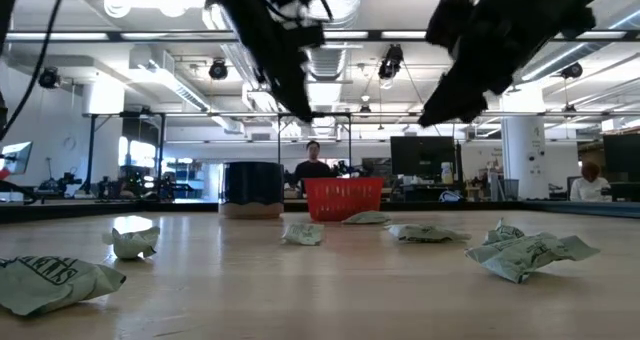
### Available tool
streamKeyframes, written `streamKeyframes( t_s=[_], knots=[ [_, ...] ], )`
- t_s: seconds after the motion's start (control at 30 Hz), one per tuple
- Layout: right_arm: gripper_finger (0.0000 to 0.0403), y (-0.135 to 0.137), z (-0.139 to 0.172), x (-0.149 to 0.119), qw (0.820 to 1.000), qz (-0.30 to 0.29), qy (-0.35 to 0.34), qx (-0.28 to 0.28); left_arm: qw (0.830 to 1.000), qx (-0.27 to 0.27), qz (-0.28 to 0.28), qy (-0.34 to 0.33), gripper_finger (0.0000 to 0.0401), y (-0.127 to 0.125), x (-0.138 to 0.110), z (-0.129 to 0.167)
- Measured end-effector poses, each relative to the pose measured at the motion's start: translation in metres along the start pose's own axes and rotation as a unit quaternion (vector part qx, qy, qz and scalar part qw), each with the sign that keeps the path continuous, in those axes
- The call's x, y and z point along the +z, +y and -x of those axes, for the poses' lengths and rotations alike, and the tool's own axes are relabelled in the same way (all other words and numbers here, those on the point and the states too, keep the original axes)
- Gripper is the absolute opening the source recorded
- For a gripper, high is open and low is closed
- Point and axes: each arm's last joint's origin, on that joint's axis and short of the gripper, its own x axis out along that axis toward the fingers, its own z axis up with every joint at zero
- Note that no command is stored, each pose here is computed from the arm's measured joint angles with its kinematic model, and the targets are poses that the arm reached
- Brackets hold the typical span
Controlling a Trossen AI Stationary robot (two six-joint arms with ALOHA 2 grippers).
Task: Pick and place Stevia / Truvia into bins
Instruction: Put the stevia packet into the basket
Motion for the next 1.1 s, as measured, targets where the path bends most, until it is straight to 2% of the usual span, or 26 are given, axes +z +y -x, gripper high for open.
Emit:
streamKeyframes(
  t_s=[0.13, 0.3, 0.53, 0.8, 1.1],
  knots=[
    [0.0155, -0.004, -0.024, 0.001, 0.999, 0.002, 0.022, -0.033, 0.999, -0.02, 0.038, -0.025, 0.0176, 0.0, -0.008, 0.042],
    [0.0155, -0.006, -0.05, 0.008, 0.997, 0.034, 0.045, -0.045, 0.993, -0.046, 0.067, -0.09, 0.0176, -0.005, -0.021, 0.095],
    [0.0153, -0.014, -0.081, 0.017, 0.993, 0.049, 0.062, -0.082, 0.978, -0.079, 0.125, -0.148, 0.0176, -0.007, -0.047, 0.14],
    [0.0137, -0.016, -0.108, 0.023, 0.986, 0.102, 0.099, -0.087, 0.964, -0.087, 0.188, -0.165, 0.0176, -0.009, -0.073, 0.151],
    [0.0119, -0.031, -0.119, 0.021, 0.978, 0.047, 0.135, -0.149, 0.963, -0.098, 0.198, -0.157, 0.0176, -0.015, -0.079, 0.149]
  ],
)
